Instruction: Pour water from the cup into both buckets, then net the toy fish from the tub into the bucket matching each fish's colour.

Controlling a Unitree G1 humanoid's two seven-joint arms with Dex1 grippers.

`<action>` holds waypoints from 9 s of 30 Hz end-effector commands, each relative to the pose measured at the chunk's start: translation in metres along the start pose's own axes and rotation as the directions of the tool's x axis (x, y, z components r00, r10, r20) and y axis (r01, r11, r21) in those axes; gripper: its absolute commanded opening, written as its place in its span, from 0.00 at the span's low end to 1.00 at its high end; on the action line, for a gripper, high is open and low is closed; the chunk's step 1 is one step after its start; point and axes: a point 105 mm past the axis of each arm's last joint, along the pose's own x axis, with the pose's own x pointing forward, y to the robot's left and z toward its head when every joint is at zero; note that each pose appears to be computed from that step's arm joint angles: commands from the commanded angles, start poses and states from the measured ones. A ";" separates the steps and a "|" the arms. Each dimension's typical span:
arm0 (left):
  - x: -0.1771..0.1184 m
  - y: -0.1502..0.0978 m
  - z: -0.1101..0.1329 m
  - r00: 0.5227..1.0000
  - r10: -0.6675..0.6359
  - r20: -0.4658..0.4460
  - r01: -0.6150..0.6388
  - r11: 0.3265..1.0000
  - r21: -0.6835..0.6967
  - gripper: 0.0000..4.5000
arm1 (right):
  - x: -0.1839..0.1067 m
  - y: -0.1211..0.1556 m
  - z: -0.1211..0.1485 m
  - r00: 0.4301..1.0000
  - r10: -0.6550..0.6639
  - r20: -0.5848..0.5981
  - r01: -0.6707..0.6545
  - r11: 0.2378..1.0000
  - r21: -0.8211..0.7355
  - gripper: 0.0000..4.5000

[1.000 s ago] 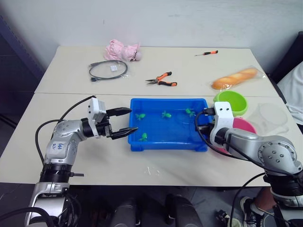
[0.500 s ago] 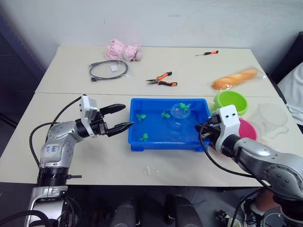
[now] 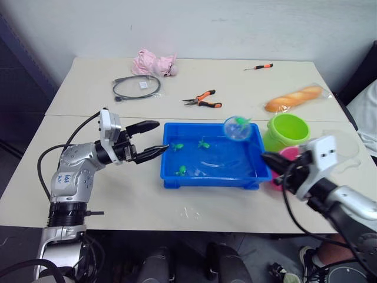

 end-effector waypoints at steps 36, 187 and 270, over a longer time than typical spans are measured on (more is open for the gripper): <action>0.039 -0.010 0.022 1.000 -0.023 0.012 0.022 0.999 0.028 0.99 | -0.013 -0.137 0.008 0.914 -0.407 -0.003 0.066 0.155 -0.986 0.00; 0.073 -0.016 0.016 0.988 -0.156 0.024 0.155 0.987 0.033 0.99 | -0.009 -0.130 -0.003 0.956 -0.254 0.143 0.124 -0.089 -0.988 0.00; -0.039 0.004 -0.009 0.975 0.103 -0.198 -0.092 0.994 0.060 0.99 | 0.076 0.010 -0.016 0.909 0.323 -0.263 -0.370 0.916 -0.156 0.00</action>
